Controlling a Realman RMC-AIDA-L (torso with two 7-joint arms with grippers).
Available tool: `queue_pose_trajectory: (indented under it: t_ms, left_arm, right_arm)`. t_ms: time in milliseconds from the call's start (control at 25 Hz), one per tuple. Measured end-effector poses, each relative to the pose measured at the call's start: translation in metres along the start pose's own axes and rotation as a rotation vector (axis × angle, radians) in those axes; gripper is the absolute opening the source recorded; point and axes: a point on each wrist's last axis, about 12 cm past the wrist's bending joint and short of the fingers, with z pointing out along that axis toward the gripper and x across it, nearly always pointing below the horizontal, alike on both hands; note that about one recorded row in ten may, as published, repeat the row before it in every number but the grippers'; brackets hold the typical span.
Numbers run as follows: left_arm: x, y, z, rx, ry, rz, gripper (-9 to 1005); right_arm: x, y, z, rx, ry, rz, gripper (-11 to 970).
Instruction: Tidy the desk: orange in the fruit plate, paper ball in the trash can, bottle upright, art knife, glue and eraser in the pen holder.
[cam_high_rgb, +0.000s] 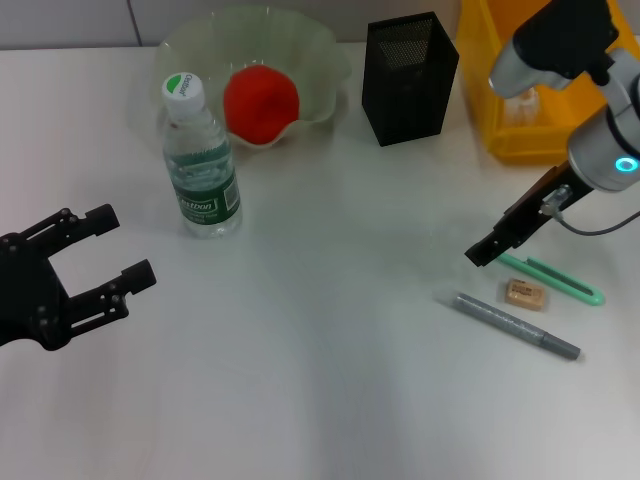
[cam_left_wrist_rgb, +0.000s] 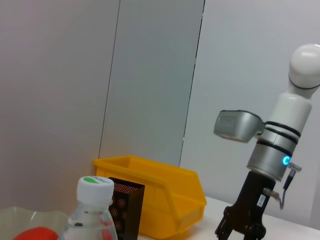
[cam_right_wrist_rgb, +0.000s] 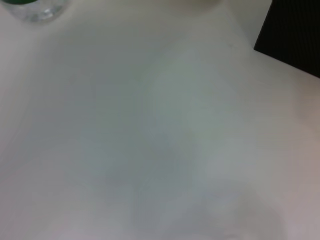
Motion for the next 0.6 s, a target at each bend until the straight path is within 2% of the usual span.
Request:
queue_pose_trajectory:
  t_ms: [200,600]
  left_arm:
    - [0.0009,0.0008,0.0016,-0.005,0.0,-0.004,788]
    - [0.0008,0.004,0.0036,-0.019,0.006,-0.001,786]
  right_arm:
    - [-0.0026,-0.0044,0.0111,0.035,0.035,0.019,748]
    - [0.0,-0.004,0.0137,0.029,0.054,0.025,744]
